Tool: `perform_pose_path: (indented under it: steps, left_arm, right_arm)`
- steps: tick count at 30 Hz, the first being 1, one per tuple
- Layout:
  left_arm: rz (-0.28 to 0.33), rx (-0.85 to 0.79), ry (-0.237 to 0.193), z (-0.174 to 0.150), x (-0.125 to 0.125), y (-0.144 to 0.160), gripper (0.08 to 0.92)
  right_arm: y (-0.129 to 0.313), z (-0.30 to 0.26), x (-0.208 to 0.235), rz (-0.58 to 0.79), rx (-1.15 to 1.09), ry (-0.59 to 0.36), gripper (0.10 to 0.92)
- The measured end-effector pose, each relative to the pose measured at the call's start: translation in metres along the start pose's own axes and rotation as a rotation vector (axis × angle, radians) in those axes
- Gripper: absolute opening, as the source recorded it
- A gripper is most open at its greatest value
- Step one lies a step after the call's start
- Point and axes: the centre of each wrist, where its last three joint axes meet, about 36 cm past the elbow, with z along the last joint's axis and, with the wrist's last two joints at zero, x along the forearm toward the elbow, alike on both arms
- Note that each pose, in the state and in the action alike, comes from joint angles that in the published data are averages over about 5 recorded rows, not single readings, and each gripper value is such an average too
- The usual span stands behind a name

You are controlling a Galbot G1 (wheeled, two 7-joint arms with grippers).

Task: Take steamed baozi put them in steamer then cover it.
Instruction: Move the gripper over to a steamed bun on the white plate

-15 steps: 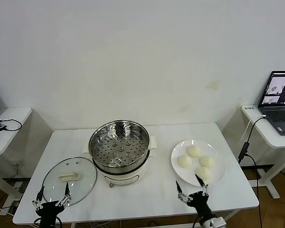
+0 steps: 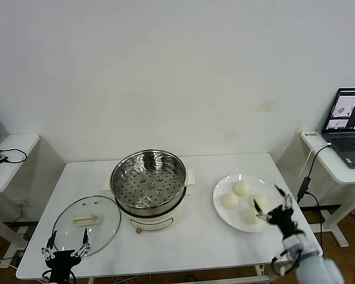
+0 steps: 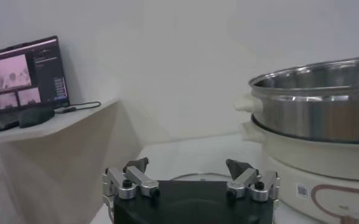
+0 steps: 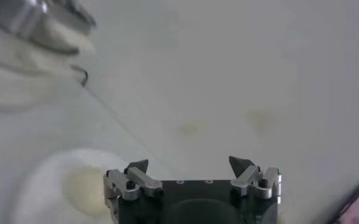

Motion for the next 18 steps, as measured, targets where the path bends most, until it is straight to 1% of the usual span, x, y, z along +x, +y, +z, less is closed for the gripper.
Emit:
perform_pose_path:
  steps: [8, 13, 18]
  left_arm:
    - [-0.007, -0.019, -0.001, -0.004, 0.002, 0.003, 0.823]
    - [-0.007, -0.023, -0.004, -0.006, 0.001, 0.003, 0.823]
    - [-0.004, -0.027, -0.004, -0.007, 0.001, 0.003, 0.823]
  right_arm:
    - [-0.073, -0.015, -0.065, -0.175, 0.211, 0.044, 0.823]
    - [-0.108, -0.030, -0.103, -0.339, 0.290, 0.072, 0.823]
    - [-0.130, -0.040, -0.134, -0.523, 0.358, 0.115, 0.823]
